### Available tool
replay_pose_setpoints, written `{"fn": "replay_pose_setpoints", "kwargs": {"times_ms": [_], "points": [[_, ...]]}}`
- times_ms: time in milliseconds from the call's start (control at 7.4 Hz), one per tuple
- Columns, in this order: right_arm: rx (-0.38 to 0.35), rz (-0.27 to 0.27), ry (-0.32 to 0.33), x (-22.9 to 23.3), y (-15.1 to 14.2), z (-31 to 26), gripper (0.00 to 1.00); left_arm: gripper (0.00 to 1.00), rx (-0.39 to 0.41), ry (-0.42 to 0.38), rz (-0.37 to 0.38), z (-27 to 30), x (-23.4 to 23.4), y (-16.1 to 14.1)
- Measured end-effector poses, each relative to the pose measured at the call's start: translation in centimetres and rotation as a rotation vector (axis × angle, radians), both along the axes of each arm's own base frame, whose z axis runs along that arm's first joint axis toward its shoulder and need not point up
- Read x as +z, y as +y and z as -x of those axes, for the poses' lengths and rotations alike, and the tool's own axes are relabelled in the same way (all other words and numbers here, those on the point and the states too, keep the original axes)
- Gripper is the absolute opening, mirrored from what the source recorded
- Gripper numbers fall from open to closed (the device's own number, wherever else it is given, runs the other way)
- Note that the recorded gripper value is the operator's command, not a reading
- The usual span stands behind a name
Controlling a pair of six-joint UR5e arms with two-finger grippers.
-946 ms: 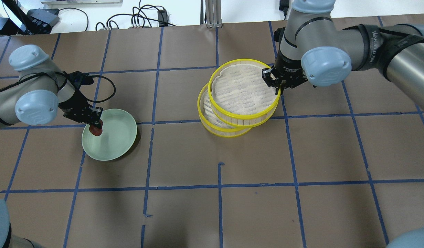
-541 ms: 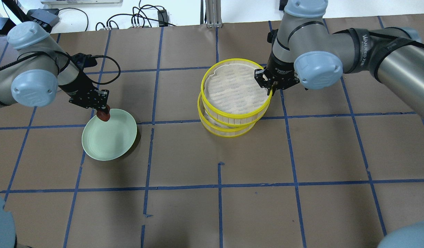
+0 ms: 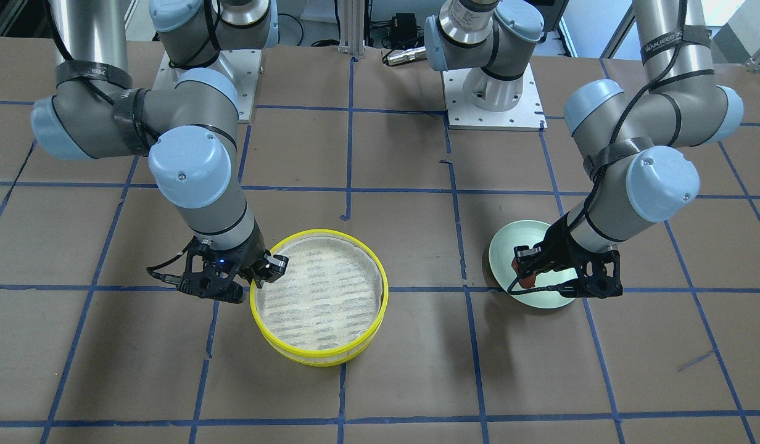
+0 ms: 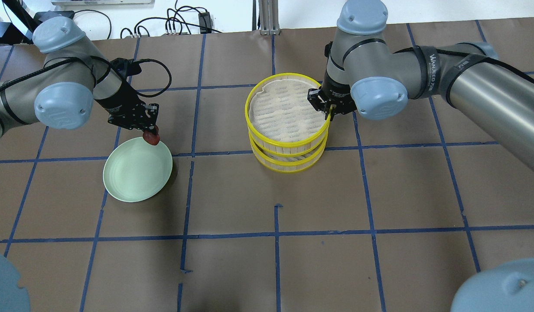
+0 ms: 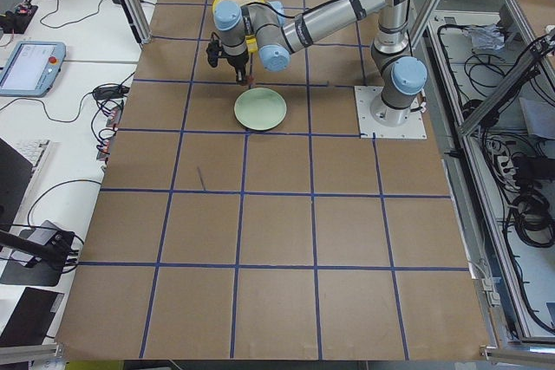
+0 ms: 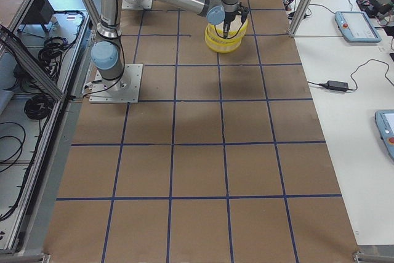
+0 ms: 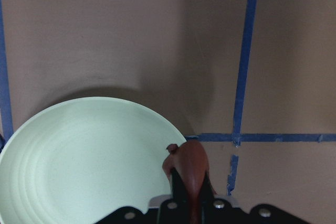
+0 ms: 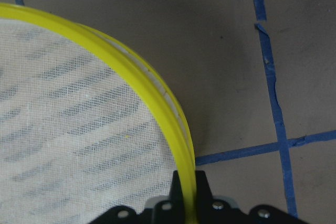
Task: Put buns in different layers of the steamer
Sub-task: 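Hold the brown bun while the right gripper releases the steamer rim and withdraws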
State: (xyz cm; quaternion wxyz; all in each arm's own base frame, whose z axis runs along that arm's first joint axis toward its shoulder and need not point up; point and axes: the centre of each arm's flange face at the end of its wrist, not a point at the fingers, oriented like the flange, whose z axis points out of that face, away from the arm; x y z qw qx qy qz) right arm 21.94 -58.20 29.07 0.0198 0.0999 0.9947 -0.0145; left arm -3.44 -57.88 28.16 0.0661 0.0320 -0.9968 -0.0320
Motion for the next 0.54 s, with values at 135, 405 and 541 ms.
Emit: {"fn": "replay_pose_setpoints", "kwargs": {"times_ms": [135, 405, 541], "points": [[-0.001, -0.006, 0.007, -0.33, 0.09, 0.03, 0.14, 0.01, 0.0, 0.0, 0.003, 0.08, 0.11, -0.06], [0.003, -0.018, 0.009, -1.01, 0.49, -0.08, 0.14, 0.01, -0.001, -0.001, 0.006, 0.08, 0.48, -0.26], [0.006, -0.02, 0.006, -1.11, 0.6, -0.22, 0.14, 0.01, -0.001, -0.001, 0.007, 0.07, 0.59, -0.32]]}}
